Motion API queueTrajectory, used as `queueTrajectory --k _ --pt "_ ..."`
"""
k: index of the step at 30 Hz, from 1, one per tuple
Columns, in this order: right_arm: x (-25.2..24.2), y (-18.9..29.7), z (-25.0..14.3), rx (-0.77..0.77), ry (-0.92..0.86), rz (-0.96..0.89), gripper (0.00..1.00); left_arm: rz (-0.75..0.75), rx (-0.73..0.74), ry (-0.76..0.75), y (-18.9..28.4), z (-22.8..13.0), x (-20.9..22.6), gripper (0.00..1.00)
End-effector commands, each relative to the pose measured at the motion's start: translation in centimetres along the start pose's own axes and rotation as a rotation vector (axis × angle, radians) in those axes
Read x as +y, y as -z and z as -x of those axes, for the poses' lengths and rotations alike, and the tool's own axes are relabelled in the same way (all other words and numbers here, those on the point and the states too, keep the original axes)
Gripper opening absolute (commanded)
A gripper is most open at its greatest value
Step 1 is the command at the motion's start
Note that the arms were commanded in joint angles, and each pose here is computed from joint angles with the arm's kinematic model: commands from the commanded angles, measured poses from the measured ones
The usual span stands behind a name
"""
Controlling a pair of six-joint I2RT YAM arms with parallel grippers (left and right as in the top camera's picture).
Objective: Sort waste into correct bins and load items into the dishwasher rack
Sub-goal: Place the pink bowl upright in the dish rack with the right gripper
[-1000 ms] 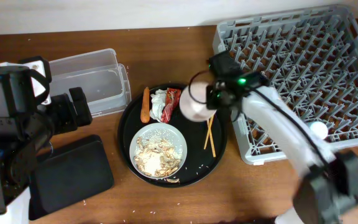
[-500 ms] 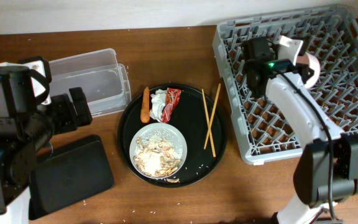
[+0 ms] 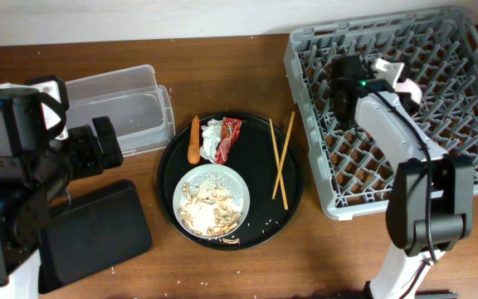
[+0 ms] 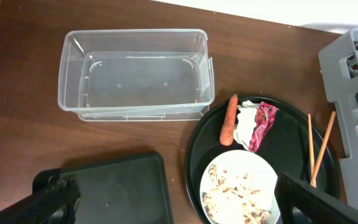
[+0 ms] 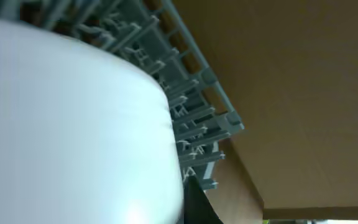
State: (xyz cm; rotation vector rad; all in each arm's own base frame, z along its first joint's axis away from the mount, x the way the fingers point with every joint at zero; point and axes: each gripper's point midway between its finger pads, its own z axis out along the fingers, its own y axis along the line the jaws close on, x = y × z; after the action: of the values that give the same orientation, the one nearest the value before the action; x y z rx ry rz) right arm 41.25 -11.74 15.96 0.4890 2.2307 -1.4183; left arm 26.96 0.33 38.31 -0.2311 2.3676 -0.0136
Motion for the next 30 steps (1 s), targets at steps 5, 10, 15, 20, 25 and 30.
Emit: queueTrajectory --k 5,10,15,20,25,30 --pt "2.5 3.9 -1.2 -0.048 0.184 0.030 0.06 0.018 -0.004 0.013 0.0 0.1 0.4 0.99" --pt "-0.4 5.6 -1.7 0.016 0.052 0.097 0.72 0.018 -0.004 0.013 0.0 0.1 0.4 1.00" --pt "-0.8 13.4 0.7 -0.015 -0.049 0.521 0.86 0.018 -0.004 0.013 0.0 0.1 0.4 0.99" --pt "8.2 26.9 -2.8 0.059 0.136 1.228 0.54 0.018 -0.004 0.013 0.0 0.1 0.4 0.99" --pt "15.8 24.6 -8.3 0.263 0.213 1.121 0.51 0.018 -0.004 0.013 0.0 0.1 0.4 0.99" --pt "19.4 20.1 -11.4 0.466 0.192 1.037 0.38 0.018 -0.004 0.013 0.0 0.1 0.4 0.99"
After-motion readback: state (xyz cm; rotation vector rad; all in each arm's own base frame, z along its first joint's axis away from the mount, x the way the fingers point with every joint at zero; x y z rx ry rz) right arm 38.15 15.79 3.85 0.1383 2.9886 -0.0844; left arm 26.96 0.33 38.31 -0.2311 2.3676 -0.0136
